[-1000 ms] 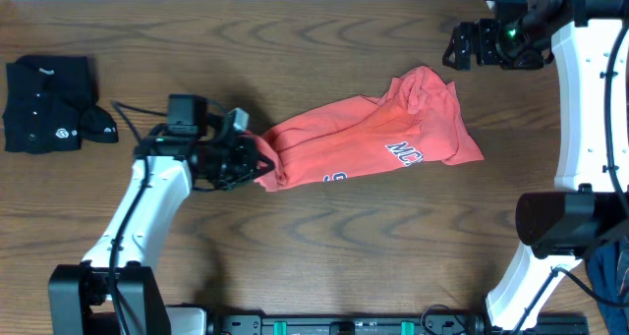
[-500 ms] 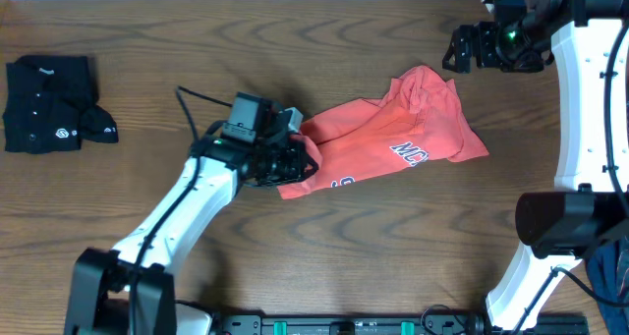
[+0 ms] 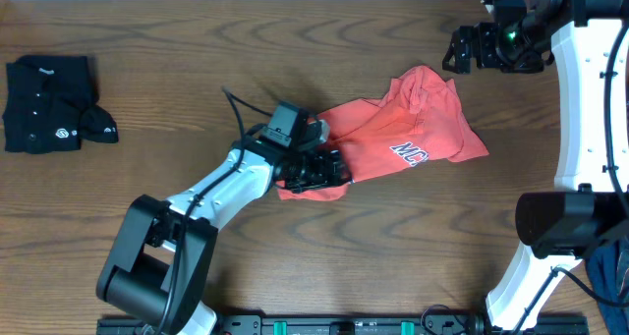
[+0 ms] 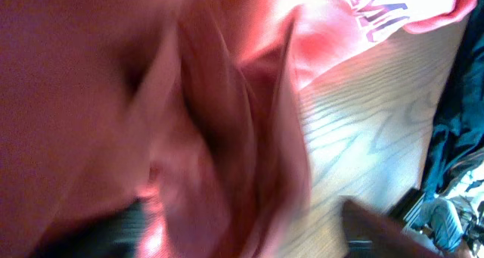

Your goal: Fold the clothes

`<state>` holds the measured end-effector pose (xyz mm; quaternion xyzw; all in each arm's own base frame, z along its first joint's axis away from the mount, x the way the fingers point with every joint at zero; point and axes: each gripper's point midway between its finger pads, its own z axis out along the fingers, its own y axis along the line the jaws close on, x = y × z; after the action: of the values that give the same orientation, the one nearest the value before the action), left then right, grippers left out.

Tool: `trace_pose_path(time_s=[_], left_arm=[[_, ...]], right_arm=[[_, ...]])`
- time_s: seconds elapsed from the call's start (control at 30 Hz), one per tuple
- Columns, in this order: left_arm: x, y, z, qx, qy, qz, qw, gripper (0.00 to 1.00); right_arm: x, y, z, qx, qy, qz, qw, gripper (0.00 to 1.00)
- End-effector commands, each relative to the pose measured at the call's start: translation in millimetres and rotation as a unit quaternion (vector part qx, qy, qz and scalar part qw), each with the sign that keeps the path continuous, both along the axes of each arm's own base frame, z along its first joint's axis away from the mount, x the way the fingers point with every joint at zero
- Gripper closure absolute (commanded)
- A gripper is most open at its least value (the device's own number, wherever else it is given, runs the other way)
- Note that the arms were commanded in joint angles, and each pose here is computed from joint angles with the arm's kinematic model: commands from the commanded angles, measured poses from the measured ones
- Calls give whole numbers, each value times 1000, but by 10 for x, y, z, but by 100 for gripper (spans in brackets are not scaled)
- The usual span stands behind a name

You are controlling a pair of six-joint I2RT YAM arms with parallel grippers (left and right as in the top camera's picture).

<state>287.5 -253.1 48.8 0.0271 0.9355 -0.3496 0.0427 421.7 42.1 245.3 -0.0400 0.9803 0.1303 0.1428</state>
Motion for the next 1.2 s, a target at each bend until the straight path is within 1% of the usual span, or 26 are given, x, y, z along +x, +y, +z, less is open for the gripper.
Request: trace_pose_path(time_s=[0.0,0.2,0.23,0.3,0.37,0.4,0.43,0.47,0.5,0.53,0.6,0.9,1.17], left_arm=[[121,-121,135,-15,-22,3,1000,4],[324,-166,343,-30,-40,21,999,4],[376,-153,383,-33,-44,26,998,6],[452,-103,435,-34,-45,36,998,12],[474,-21,442,-27,-34,46,998,33],[460,37,421,-21,-22,51,998,39],[432,92,388,-14,-10,56,998,39],[394,146,354,-6,5,60,998,39],[366,184,330,-1,15,63,998,33],[326,228,303,6,24,61,998,20],[301,279,280,13,28,57,998,1],[487,476,145,73,-8,89,993,2],[636,484,-166,80,-5,96,992,2]], right_arm=[[-13,2,160,-1,-25,8,1000,1],[-16,2,158,-1,-24,8,1000,1],[-23,2,156,-1,-22,8,1000,1],[-40,2,151,-1,-19,10,1000,1],[-59,2,145,-3,-17,15,1000,1],[-65,2,143,-3,-15,15,1000,1],[-65,2,143,-3,-15,14,1000,1],[-63,2,143,-3,-16,14,1000,1],[-60,3,144,-3,-16,14,1000,1],[-56,4,146,-3,-17,15,1000,1],[-49,8,148,-2,-19,15,1000,1],[-61,13,146,-1,-16,16,1000,1],[-71,62,151,7,-15,21,1000,1]])
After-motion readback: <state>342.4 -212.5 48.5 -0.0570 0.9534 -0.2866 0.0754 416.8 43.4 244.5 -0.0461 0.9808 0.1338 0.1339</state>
